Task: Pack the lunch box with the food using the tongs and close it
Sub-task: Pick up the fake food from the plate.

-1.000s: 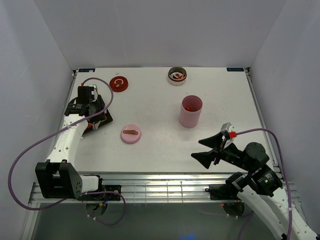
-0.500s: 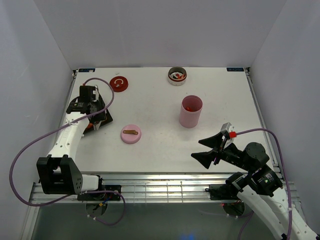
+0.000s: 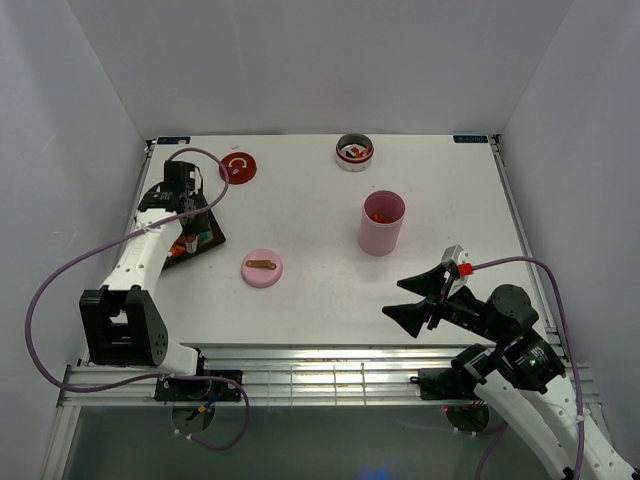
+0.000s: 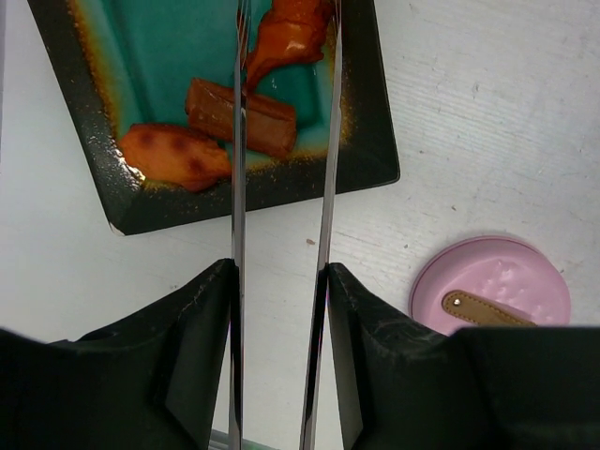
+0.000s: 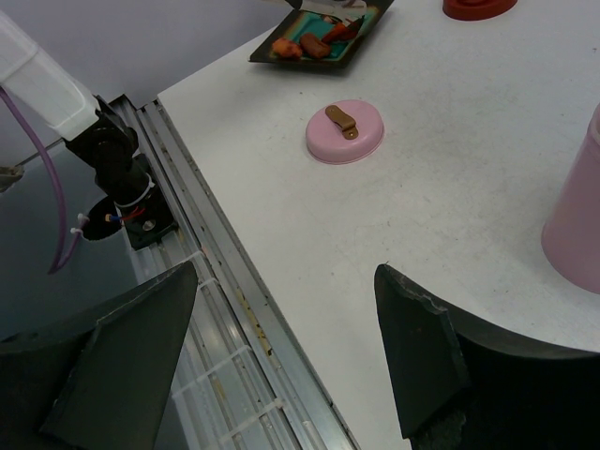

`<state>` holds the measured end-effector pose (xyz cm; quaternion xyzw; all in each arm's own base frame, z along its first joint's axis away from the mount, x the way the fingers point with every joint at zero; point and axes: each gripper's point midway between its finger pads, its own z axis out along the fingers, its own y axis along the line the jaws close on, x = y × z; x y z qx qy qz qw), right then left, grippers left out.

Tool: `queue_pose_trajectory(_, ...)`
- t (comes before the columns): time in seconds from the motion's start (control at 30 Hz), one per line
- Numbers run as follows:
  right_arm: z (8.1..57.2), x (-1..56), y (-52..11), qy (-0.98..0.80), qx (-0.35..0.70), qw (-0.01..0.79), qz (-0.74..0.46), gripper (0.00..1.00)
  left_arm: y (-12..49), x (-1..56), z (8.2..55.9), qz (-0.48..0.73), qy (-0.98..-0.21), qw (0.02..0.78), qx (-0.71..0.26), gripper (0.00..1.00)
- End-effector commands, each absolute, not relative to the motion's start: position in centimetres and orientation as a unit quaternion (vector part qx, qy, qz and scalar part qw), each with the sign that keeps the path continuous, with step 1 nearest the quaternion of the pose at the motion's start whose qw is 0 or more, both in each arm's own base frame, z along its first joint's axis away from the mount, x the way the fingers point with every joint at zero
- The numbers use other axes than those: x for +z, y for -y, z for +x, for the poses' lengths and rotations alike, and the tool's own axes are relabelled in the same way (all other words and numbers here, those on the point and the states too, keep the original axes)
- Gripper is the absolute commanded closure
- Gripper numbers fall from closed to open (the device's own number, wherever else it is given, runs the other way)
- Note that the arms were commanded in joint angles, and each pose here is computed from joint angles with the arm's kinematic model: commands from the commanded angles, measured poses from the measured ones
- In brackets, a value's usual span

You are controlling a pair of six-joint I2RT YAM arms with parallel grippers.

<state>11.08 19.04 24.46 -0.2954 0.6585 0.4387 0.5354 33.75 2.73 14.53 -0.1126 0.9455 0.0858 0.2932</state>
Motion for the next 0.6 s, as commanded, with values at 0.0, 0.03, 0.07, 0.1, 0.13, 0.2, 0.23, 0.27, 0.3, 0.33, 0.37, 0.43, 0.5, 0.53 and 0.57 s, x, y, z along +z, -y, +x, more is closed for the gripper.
queue_pose_trajectory(0.0,11.0,25.8,-19.1,-0.639,0.440,0.554,-0.301,0.18,-4.2,16.9,35.1,-0.139,-0.928,0.326,0.111,0.47)
queue_pose_trajectory(0.03,11.0,25.9,-19.1,-0.639,0.441,0.554,-0.301,0.18,-4.4,17.3,35.5,-0.142,-0.926,0.330,0.112,0.46)
queue_pose_trajectory(0.07,11.0,25.9,-19.1,-0.638,0.441,0.555,-0.301,0.18,-4.5,17.0,35.7,-0.142,-0.928,0.326,0.115,0.46)
queue_pose_trajectory(0.1,11.0,25.9,-19.0,-0.638,0.441,0.555,-0.301,0.18,-5.8,17.0,35.7,-0.158,-0.926,0.322,0.123,0.46)
queue_pose_trajectory(0.13,11.0,26.0,-19.0,-0.638,0.441,0.555,-0.301,0.18,-6.0,16.9,35.7,-0.160,-0.926,0.318,0.123,0.46)
queue_pose_trajectory(0.2,11.0,25.9,-19.0,-0.638,0.441,0.555,-0.301,0.18,-6.1,17.1,35.9,-0.162,-0.927,0.316,0.121,0.46)
queue_pose_trajectory(0.23,11.1,25.9,-19.0,-0.639,0.440,0.555,-0.300,0.18,-5.4,17.2,36.0,-0.156,-0.930,0.318,0.104,0.46)
queue_pose_trajectory(0.27,11.0,25.9,-19.0,-0.639,0.440,0.555,-0.300,0.18,-5.1,17.4,36.0,-0.152,-0.930,0.321,0.095,0.46)
queue_pose_trajectory(0.3,11.1,25.8,-19.0,-0.640,0.439,0.555,-0.300,0.18,-4.8,18.1,35.9,-0.147,-0.928,0.331,0.087,0.44)
queue_pose_trajectory(0.33,11.1,26.0,-19.0,-0.638,0.439,0.557,-0.300,0.18,-4.7,18.4,35.9,-0.145,-0.927,0.336,0.081,0.44)
queue_pose_trajectory(0.37,11.1,25.9,-19.0,-0.639,0.439,0.556,-0.299,0.18,-4.3,18.6,35.9,-0.139,-0.928,0.339,0.070,0.43)
queue_pose_trajectory(0.43,11.1,25.9,-19.0,-0.639,0.439,0.556,-0.299,0.18,-4.2,18.8,35.7,-0.135,-0.928,0.341,0.070,0.42)
queue_pose_trajectory(0.5,11.1,25.9,-19.0,-0.639,0.439,0.555,-0.300,0.18,-4.3,18.6,35.4,-0.135,-0.928,0.338,0.073,0.42)
queue_pose_trajectory(0.53,11.0,26.0,-19.0,-0.638,0.440,0.556,-0.300,0.18,-4.3,18.5,35.3,-0.138,-0.928,0.338,0.072,0.41)
queue_pose_trajectory(0.57,11.0,26.0,-19.0,-0.638,0.440,0.556,-0.300,0.18,-4.3,18.4,35.2,-0.138,-0.929,0.336,0.073,0.41)
